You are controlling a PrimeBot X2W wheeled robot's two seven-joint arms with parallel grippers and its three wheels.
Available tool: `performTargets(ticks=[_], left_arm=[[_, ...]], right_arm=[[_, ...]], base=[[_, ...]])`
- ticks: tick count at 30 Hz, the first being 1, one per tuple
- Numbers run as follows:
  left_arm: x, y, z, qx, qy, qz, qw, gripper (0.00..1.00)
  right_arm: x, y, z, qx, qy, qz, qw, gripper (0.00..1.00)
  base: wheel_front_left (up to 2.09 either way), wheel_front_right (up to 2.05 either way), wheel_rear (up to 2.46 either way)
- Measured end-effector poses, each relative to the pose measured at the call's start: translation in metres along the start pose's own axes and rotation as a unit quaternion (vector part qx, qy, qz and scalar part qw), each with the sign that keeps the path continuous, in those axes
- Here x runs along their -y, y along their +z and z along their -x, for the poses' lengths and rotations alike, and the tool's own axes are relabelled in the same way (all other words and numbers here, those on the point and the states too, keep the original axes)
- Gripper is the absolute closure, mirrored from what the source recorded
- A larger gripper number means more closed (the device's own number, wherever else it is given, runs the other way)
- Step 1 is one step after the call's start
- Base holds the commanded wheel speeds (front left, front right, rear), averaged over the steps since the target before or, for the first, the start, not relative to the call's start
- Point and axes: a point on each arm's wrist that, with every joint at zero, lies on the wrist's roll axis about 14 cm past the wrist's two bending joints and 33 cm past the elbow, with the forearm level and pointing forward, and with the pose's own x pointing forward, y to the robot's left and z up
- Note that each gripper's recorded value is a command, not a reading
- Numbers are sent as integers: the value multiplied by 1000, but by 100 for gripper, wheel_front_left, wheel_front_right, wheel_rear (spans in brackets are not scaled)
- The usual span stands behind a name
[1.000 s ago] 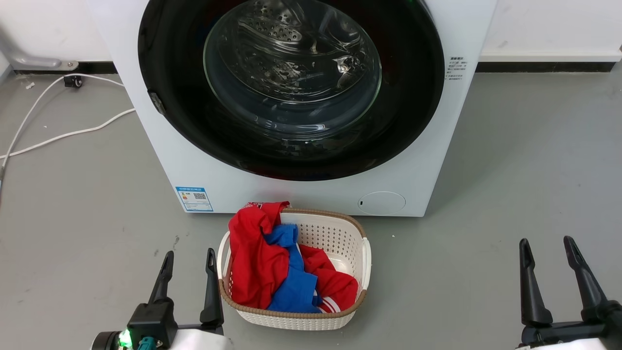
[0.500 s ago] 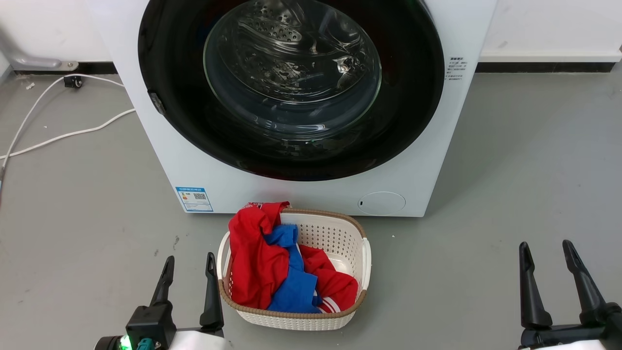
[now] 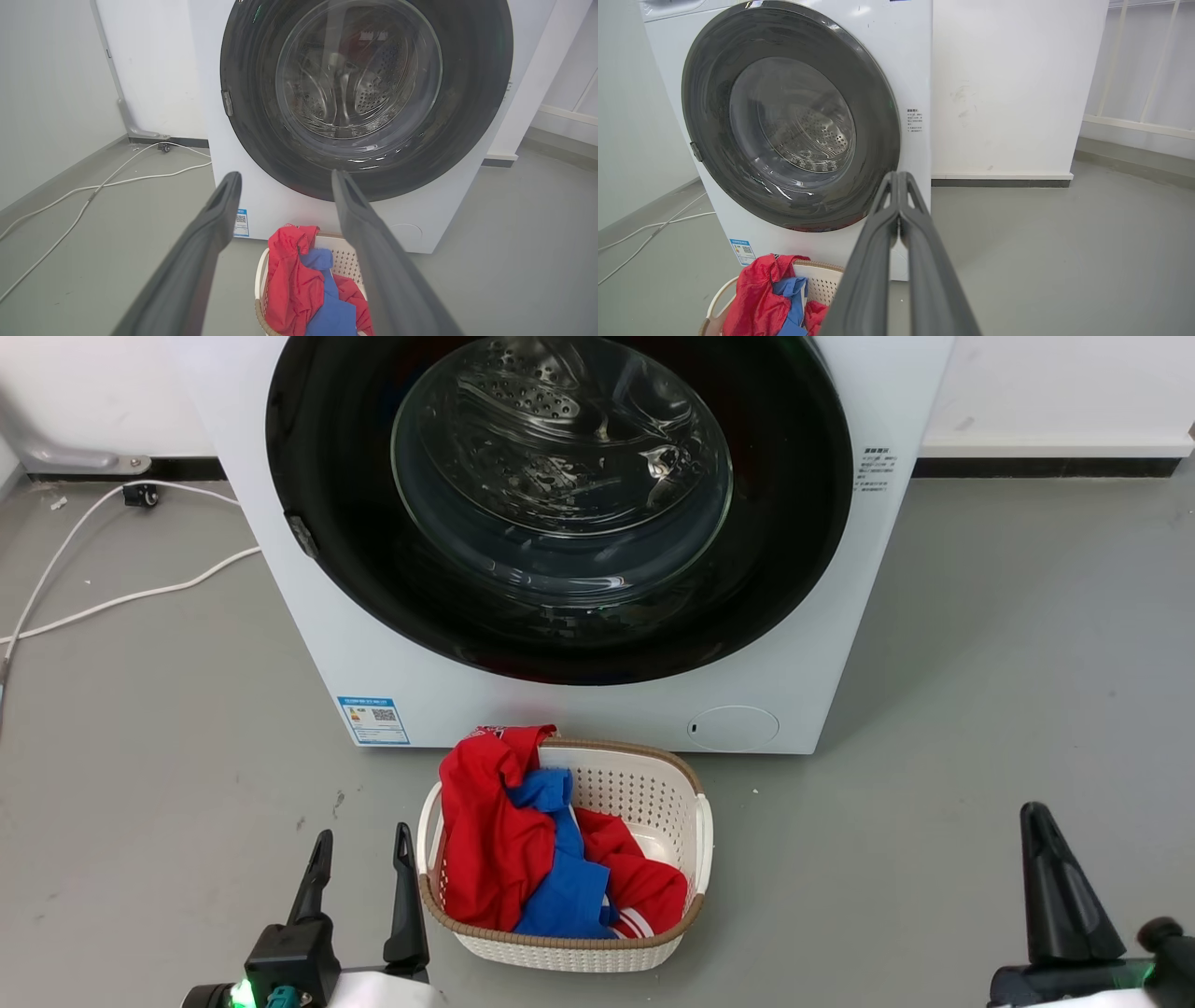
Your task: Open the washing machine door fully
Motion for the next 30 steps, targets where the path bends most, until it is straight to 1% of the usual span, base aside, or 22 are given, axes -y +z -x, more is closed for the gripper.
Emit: performTargets(ticks=[1,3,5,8,11,13,14,16,17,20,21,24,30], left_arm=[[0,0,0,0,0,0,1000,0],[0,0,0,0,-1,0,1000,0],[0,0,0,1,-1,0,1000,0],[0,1,0,1,0,0,1000,0],[0,1,1,1,0,0,1000,0],[0,1,1,1,0,1,1000,0],[0,1,1,1,0,1,1000,0],[0,0,2,0,0,1,1000,0],[-1,0,2,1,1,1,1000,0],[-1,0,2,0,1,1,1000,0],[-1,0,2,0,1,1,1000,0],[0,0,2,0,0,1,1000,0],[0,0,2,-1,0,1,1000,0]], right_arm=[[1,2,-1,4,-2,-5,1000,100],[7,7,-2,15,-15,-39,999,100],[15,9,-2,24,-36,-94,995,100],[22,9,-3,35,-56,-174,983,100],[32,5,-1,41,-83,-252,963,100],[37,-1,1,42,-101,-309,945,100],[39,-2,2,43,-107,-327,938,100],[41,-6,3,47,-120,-385,914,100],[38,-5,3,49,-118,-402,907,100],[27,-7,3,47,-114,-469,875,100],[23,-9,4,45,-114,-493,861,100],[13,-12,6,37,-111,-542,832,100],[10,-13,7,17,-99,-626,774,100]], base=[[0,0,0],[0,0,0],[0,0,0],[0,0,0],[0,0,0],[0,0,0],[0,0,0],[0,0,0],[0,0,0],[0,0,0],[0,0,0],[0,0,0],[0,0,0]])
